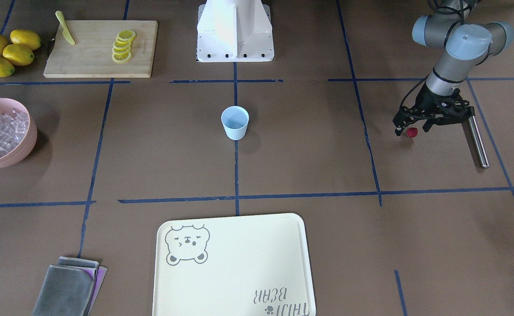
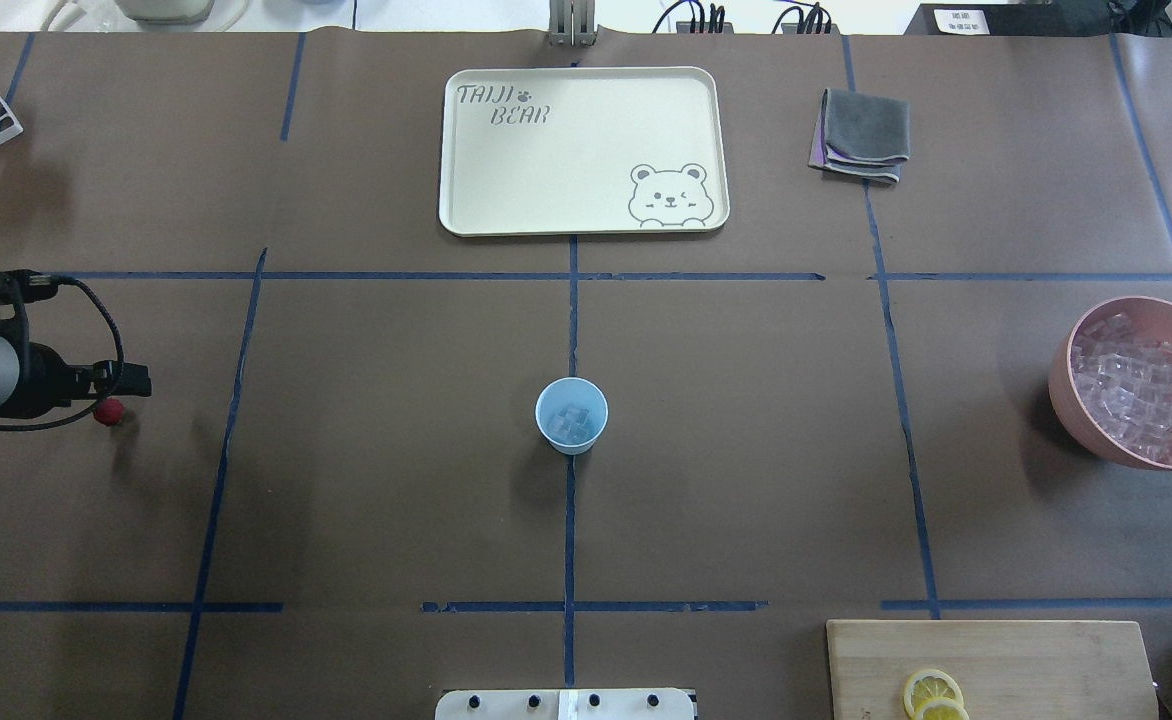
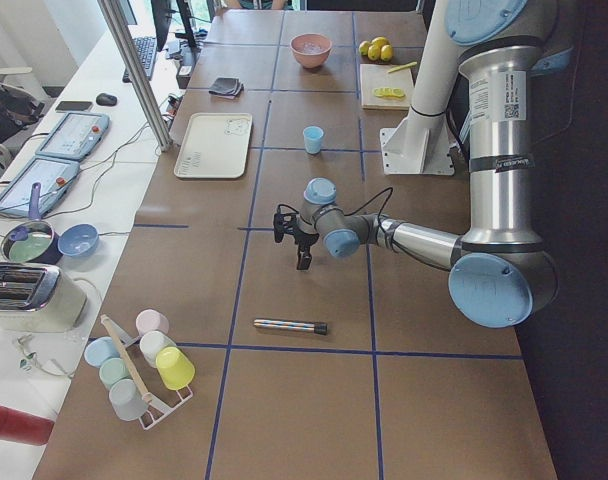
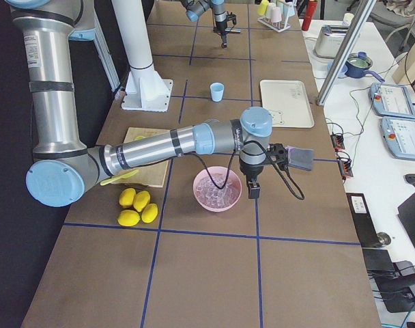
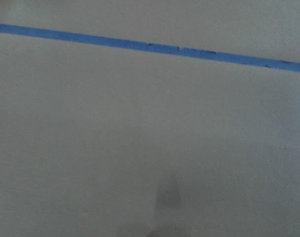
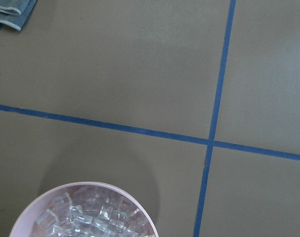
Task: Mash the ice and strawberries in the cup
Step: 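Lower the left gripper and grasp the red strawberry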
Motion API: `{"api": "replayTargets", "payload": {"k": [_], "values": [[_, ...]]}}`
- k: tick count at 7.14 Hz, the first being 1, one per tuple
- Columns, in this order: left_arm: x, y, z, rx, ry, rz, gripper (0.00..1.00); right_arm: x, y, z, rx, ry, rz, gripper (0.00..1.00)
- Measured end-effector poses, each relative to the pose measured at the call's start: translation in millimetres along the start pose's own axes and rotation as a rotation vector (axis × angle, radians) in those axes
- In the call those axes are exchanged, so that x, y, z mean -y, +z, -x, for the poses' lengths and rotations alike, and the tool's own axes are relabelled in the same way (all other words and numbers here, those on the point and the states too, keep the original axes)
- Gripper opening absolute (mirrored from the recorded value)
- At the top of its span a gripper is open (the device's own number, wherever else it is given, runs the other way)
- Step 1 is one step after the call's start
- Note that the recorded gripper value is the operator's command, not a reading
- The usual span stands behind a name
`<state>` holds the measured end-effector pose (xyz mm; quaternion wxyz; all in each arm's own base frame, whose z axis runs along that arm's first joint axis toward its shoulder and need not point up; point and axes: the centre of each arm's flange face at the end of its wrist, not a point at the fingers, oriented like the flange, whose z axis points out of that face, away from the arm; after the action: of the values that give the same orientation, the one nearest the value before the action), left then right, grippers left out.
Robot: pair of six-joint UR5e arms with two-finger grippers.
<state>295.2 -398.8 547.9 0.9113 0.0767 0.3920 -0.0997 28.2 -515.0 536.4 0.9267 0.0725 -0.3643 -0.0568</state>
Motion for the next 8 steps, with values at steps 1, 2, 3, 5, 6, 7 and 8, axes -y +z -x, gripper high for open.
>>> {"api": "replayTargets", "payload": {"k": [1, 2, 3, 5, 6, 7, 8], "values": [[-3.1, 2.6, 2.2, 0.006, 0.001, 0.006, 1.0, -3.4, 5.9, -11.8, 0.016, -0.006, -0.021, 0.99], [-5.8, 4.0, 6.9, 0.014, 0.001, 0.011, 0.99, -4.9, 7.5, -18.8, 0.036, -0.006, -0.04, 0.99], [-7.9, 5.1, 12.3, 0.023, 0.002, 0.015, 0.97, -5.6, 7.6, -21.1, 0.055, -0.005, -0.048, 0.99], [-9.2, 6.0, 15.4, 0.028, 0.004, 0.018, 0.95, -6.3, 8.0, -21.9, 0.071, -0.004, -0.051, 0.99], [-8.5, 6.4, 13.3, 0.026, 0.006, 0.017, 0.93, -6.2, 7.9, -21.9, 0.072, -0.004, -0.051, 0.99], [-8.2, 6.8, 11.4, 0.024, 0.007, 0.018, 0.89, -6.1, 7.8, -21.9, 0.073, -0.004, -0.052, 0.99], [-8.1, 7.0, 10.8, 0.024, 0.009, 0.018, 0.84, -6.4, 8.2, -22.3, 0.072, -0.004, -0.052, 0.99]]}}
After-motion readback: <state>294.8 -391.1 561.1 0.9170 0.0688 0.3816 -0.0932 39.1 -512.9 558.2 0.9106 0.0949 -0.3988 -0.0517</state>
